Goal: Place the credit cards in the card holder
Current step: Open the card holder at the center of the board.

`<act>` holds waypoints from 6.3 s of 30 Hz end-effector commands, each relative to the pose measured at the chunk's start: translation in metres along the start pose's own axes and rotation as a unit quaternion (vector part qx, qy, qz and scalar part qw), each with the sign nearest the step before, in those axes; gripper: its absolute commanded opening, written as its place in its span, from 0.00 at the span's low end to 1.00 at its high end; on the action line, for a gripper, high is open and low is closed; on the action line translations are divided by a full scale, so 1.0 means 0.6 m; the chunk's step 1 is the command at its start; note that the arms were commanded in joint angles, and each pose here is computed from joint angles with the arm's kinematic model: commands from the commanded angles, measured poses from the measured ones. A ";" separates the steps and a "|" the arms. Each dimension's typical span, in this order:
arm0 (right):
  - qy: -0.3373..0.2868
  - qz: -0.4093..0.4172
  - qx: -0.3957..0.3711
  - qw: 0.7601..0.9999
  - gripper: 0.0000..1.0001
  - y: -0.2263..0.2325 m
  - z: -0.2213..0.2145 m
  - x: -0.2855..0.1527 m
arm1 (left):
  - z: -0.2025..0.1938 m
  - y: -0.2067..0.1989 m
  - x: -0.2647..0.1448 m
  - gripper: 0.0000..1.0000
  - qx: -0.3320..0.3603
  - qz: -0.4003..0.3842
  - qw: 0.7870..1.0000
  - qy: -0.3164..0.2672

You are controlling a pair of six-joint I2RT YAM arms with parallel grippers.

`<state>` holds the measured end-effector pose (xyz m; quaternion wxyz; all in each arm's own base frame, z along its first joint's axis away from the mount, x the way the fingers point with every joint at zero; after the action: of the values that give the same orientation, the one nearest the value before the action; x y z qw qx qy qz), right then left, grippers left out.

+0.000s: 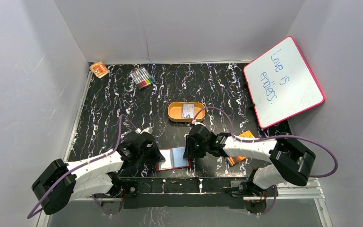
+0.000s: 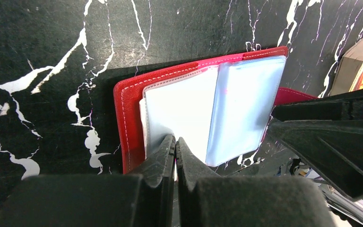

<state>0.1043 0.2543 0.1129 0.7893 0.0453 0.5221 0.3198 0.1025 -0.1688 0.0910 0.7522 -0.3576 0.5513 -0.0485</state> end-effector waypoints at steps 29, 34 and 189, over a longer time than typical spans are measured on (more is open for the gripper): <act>-0.035 0.122 -0.001 0.992 0.22 0.034 0.021 0.006 | 0.008 -0.008 -0.001 0.01 0.013 0.014 1.000 -0.015; -0.038 0.144 -0.016 0.989 0.30 0.042 0.025 0.004 | 0.014 -0.033 -0.014 0.18 0.012 -0.008 1.000 -0.022; -0.027 0.131 -0.005 0.991 0.00 0.059 0.052 0.047 | 0.022 -0.023 0.002 0.38 0.069 0.107 0.992 -0.006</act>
<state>0.1155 0.2914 0.1009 0.7490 0.0942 0.5252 0.3929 0.1312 -0.1868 0.0989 0.7821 -0.2869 0.5524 -0.0292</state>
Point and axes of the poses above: each gripper's point midway between its finger pads, its own x axis out along the fingers, its own y axis along the line the jaws close on, z = x × y, the point moved 9 cm from there along -x, back along the fingers, and after that the axes turned 13 degrees about -x, right-handed, at the moved point
